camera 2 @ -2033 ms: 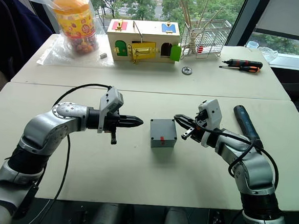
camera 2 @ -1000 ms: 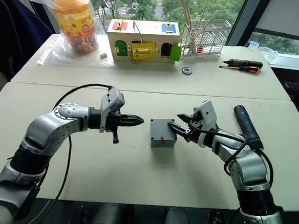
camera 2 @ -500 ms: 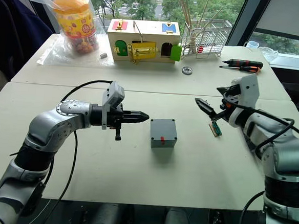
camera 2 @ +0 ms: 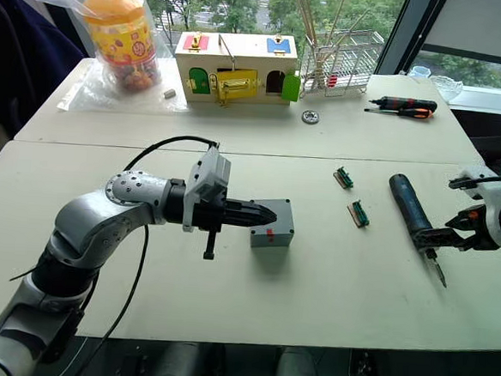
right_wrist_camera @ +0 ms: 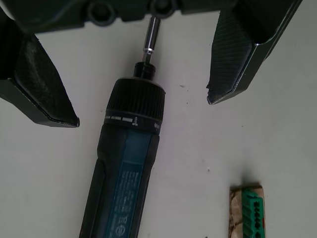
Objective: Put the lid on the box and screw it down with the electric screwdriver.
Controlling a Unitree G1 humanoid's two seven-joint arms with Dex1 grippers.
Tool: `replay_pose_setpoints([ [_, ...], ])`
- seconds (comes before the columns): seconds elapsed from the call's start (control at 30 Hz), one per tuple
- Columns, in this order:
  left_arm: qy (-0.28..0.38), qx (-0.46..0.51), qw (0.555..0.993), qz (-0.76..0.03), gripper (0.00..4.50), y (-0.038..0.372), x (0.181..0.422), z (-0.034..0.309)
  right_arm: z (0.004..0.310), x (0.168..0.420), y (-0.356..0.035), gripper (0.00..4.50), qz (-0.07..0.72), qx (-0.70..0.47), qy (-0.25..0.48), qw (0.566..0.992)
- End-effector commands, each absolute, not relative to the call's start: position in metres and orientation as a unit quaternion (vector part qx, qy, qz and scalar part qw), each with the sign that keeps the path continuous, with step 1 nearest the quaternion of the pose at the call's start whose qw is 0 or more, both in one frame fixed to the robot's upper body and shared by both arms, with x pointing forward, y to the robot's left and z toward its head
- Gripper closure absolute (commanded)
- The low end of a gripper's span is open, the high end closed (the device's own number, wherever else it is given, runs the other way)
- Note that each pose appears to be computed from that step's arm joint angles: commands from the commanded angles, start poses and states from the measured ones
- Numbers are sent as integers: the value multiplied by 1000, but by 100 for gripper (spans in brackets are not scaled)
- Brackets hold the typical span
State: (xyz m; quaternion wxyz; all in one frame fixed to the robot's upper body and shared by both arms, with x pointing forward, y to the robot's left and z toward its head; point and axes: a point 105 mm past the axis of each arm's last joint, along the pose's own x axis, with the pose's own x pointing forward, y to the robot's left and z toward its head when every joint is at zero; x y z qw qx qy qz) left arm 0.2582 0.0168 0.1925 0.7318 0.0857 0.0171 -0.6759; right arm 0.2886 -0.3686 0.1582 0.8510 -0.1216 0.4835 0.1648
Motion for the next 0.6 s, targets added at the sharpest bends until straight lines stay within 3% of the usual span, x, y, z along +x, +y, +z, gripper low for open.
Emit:
replay_pose_setpoints([
  [0.03,1,87,737,-671,450,17,254,195,160,299,-379,4,154,-122,483,853],
  [0.47,16,85,760,-644,450,24,258,187,131,319,-377,4,168,-116,533,821],
  [0.6,16,83,764,-640,450,25,259,187,126,318,-377,101,172,-125,546,810],
])
